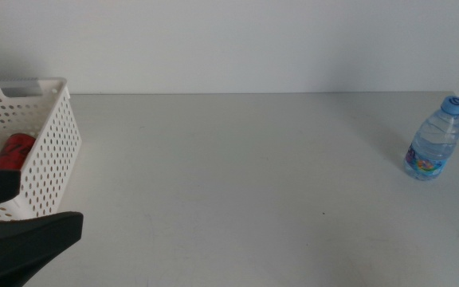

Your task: Use arms to grab the bottles and put them into the dustbin to the left of the table.

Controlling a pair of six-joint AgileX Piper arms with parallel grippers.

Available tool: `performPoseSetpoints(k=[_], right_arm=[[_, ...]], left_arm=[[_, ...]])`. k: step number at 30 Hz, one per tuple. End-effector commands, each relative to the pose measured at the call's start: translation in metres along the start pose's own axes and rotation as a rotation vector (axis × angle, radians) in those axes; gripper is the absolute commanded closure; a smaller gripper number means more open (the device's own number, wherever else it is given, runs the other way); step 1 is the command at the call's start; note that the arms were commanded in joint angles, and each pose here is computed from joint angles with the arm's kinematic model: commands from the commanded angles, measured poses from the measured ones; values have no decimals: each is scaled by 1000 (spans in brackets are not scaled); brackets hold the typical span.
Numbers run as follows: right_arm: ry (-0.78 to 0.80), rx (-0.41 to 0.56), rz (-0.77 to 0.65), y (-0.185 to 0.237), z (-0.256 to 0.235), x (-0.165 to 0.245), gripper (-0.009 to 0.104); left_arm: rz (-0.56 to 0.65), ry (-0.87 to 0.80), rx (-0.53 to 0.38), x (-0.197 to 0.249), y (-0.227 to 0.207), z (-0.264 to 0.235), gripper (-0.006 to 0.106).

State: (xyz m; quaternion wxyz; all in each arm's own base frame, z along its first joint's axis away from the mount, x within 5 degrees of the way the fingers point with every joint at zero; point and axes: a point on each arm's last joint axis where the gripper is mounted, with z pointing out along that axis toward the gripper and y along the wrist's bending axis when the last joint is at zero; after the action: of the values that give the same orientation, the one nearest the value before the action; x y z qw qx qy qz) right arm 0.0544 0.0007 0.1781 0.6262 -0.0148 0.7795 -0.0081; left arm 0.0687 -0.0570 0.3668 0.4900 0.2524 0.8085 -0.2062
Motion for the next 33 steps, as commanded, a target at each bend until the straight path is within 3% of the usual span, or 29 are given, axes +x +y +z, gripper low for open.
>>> performPoseSetpoints(k=[1, 8, 17, 28, 33], right_arm=[[-97, 11, -3, -1, -5, -16, 17], [-27, 1, -3, -2, -20, -73, 17], [30, 15, -38, -6, 13, -133, 17], [46, 15, -14, -7, 78, -113, 17], [-111, 29, -16, -7, 85, -92, 17]], left_arm=[[-11, -103, 11, -15, -2, -6, 7], [-11, -103, 11, -15, -2, -6, 7], [-11, -103, 11, -15, -2, -6, 7], [-11, -103, 11, -15, -2, -6, 7], [-11, -103, 11, -15, -2, -6, 7]])
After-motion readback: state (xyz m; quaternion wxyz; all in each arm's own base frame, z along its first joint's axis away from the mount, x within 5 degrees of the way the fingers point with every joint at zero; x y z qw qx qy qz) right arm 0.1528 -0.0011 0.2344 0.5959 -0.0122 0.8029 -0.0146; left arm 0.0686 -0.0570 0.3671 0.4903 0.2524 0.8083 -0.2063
